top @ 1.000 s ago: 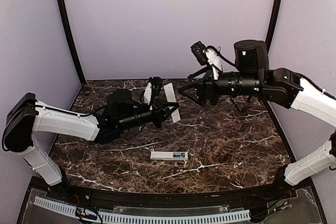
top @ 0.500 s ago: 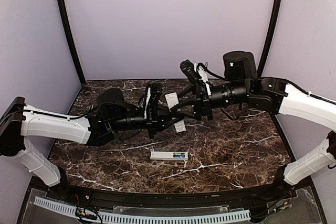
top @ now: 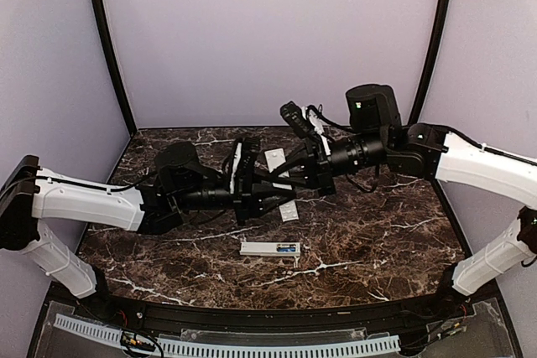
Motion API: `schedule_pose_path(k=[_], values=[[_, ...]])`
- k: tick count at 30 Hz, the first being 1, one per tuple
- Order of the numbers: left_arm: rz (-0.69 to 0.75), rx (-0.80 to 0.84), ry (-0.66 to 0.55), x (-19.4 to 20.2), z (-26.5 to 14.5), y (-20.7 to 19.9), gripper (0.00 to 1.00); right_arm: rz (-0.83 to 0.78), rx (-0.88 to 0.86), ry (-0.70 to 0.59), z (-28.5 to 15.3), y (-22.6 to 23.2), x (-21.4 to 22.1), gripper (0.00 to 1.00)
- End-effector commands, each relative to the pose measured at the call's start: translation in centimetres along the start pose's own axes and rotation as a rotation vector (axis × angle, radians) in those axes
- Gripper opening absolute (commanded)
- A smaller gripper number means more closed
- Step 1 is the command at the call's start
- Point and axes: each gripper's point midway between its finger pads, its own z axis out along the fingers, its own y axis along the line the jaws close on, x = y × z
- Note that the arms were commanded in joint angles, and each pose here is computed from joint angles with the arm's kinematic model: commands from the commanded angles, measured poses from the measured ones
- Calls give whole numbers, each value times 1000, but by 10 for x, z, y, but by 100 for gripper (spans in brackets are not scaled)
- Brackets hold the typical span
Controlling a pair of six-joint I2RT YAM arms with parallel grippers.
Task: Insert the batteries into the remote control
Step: Pass from the left arm to the right, then pass from the right arm to the left
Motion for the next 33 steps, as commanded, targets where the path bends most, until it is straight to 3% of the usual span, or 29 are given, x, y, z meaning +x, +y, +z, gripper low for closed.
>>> schedule_pose_path(k=[1, 3, 5, 9, 12, 18, 25, 33], values=[[29, -74, -2, -7, -2, 10, 48, 55, 45, -64, -6, -4, -20, 0], [24, -154, 7, -5, -3, 24, 69, 98, 117, -75, -9, -16, -21, 0], [28, -251, 30, -2, -7, 40, 78, 156, 257, -95, -15, -37, -23, 0], [15, -440, 101, 11, -17, 72, 81, 326, 579, -157, -40, -78, -20, 0], [25, -484, 120, 15, -18, 80, 84, 426, 778, -181, -54, -95, -11, 0], [28, -454, 147, 23, -12, 76, 99, 433, 918, -225, -59, -98, -14, 0], [29, -466, 161, 30, -8, 80, 97, 411, 944, -227, -44, -94, -18, 0], [17, -489, 178, 31, -6, 86, 84, 409, 921, -228, -30, -93, -20, 0]])
